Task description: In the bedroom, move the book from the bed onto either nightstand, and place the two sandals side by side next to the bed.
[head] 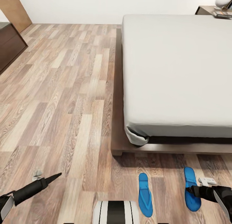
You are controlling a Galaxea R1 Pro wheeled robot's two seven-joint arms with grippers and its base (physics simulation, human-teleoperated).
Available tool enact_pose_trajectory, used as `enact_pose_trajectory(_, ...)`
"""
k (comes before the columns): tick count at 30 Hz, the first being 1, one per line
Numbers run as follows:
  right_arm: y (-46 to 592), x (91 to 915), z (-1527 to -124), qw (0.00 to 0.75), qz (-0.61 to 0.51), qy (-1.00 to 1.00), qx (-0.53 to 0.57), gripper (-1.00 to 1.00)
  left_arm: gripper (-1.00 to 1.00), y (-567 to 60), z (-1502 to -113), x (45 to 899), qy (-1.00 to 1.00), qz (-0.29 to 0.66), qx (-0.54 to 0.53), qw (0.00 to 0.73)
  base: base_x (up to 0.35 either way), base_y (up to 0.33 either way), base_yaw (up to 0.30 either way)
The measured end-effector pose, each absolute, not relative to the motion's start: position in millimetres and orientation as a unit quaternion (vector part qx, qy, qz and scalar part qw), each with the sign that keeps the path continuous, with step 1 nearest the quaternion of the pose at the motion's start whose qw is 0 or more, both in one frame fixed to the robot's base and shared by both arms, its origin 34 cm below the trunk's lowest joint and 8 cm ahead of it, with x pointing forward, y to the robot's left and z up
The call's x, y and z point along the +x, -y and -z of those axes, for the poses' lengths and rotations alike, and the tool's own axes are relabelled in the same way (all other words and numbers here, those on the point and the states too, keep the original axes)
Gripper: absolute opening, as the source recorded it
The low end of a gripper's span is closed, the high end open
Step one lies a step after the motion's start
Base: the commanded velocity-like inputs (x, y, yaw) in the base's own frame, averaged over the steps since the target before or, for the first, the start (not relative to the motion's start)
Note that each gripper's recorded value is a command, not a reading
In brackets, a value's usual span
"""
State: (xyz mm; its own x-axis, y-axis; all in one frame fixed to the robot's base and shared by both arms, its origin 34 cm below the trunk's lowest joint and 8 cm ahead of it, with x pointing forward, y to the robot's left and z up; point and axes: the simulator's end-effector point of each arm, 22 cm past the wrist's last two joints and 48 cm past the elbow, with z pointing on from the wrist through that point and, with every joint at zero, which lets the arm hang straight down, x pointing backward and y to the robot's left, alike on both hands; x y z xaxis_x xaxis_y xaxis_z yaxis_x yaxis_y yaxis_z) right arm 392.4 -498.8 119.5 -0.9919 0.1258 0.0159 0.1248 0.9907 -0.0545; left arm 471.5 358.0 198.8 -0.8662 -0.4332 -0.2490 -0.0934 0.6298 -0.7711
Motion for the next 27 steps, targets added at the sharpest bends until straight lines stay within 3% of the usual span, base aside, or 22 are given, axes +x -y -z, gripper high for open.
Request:
enact_pose_trajectory(5,499,392,-119,0.010,-0.028,0.998,-0.062,-1.00,1.00,-356,-262,527,-0.810,0.494,-0.198,0.245,0.139,0.304,0.000)
enact_pose_trajectory(10,499,392,-120,0.010,-0.028,0.998,-0.062,-1.00,1.00,-353,-273,537,-0.796,0.511,-0.203,0.253,0.139,0.284,0.000)
enact_pose_trajectory(18,500,392,-120,0.011,-0.029,0.998,-0.061,-1.00,1.00,-344,-270,536,-0.792,0.516,-0.210,0.250,0.020,0.039,0.000)
enact_pose_trajectory(27,499,392,-119,0.012,-0.029,0.998,-0.060,-1.00,1.00,-344,-262,535,-0.800,0.503,-0.215,0.246,-0.251,0.001,0.000)
